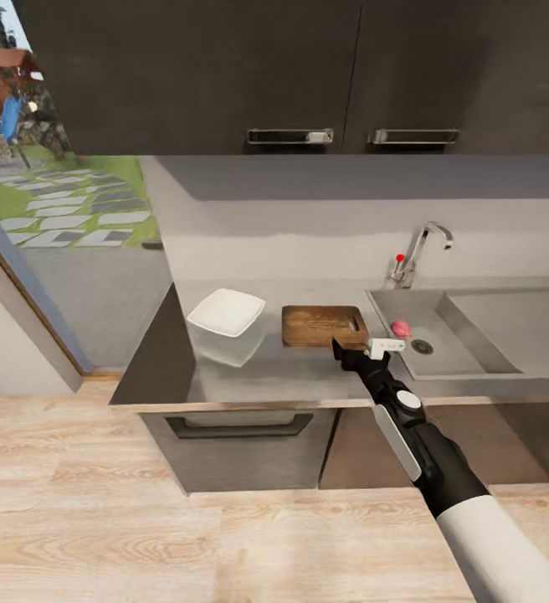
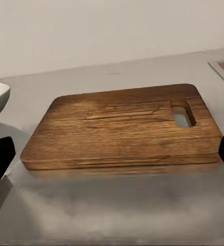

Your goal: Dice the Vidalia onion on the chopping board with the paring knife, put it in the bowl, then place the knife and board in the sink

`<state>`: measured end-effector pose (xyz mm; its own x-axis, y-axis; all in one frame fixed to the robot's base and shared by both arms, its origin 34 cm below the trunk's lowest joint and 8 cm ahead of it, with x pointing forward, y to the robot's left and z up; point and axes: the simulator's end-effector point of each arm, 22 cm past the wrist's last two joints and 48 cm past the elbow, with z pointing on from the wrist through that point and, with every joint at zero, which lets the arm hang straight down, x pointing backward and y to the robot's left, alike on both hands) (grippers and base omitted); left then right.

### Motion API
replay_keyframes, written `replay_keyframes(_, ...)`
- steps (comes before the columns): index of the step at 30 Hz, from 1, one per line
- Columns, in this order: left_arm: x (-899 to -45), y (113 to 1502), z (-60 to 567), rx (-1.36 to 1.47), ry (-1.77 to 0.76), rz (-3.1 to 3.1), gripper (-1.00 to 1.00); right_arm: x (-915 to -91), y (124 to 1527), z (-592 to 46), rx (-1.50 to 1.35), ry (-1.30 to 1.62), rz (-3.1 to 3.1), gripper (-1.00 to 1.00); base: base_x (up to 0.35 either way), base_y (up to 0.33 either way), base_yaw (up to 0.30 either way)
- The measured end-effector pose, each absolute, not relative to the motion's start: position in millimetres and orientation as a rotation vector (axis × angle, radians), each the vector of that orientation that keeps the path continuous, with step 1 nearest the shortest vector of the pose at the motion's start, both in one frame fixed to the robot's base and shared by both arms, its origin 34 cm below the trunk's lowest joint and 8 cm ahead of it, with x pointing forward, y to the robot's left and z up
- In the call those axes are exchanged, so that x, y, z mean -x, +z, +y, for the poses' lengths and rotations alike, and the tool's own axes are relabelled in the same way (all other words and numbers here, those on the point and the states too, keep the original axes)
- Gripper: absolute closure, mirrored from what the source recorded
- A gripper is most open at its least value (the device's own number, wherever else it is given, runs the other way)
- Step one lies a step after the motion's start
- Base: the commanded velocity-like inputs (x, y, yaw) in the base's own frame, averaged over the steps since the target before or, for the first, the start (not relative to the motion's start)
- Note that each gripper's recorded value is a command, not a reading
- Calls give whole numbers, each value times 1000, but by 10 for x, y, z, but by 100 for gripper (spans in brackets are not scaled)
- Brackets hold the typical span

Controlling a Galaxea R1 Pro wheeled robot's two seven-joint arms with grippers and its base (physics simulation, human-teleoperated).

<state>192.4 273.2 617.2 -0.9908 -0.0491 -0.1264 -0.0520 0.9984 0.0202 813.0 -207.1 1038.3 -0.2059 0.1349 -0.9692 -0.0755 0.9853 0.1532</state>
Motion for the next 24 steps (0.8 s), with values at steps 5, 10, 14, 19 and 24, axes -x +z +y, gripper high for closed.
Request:
replay_keyframes(5, -1924, 6172, 2733, 78, 36, 3014, -100, -7969, 10504, -2013, -48, 214, 1713, -100, -328, 0, 0)
replay_keyframes(10, -1922, 6172, 2734, 78, 36, 3015, -100, -7750, 10553, -1947, -49, 238, 1688, -100, -328, 0, 0)
replay_keyframes(14, -1921, 6172, 2734, 79, 36, 3015, -100, -7473, 10554, -1887, -38, 250, 1677, -100, -328, 0, 0)
replay_keyframes(19, -1920, 6172, 2735, 79, 37, 3016, -100, -7104, 10493, -1843, 21, 207, 1675, -100, -328, 0, 0)
replay_keyframes(24, -1920, 6172, 2735, 77, 37, 3016, -100, -6789, 10314, -1835, 26, 203, 1703, -100, -328, 0, 0)
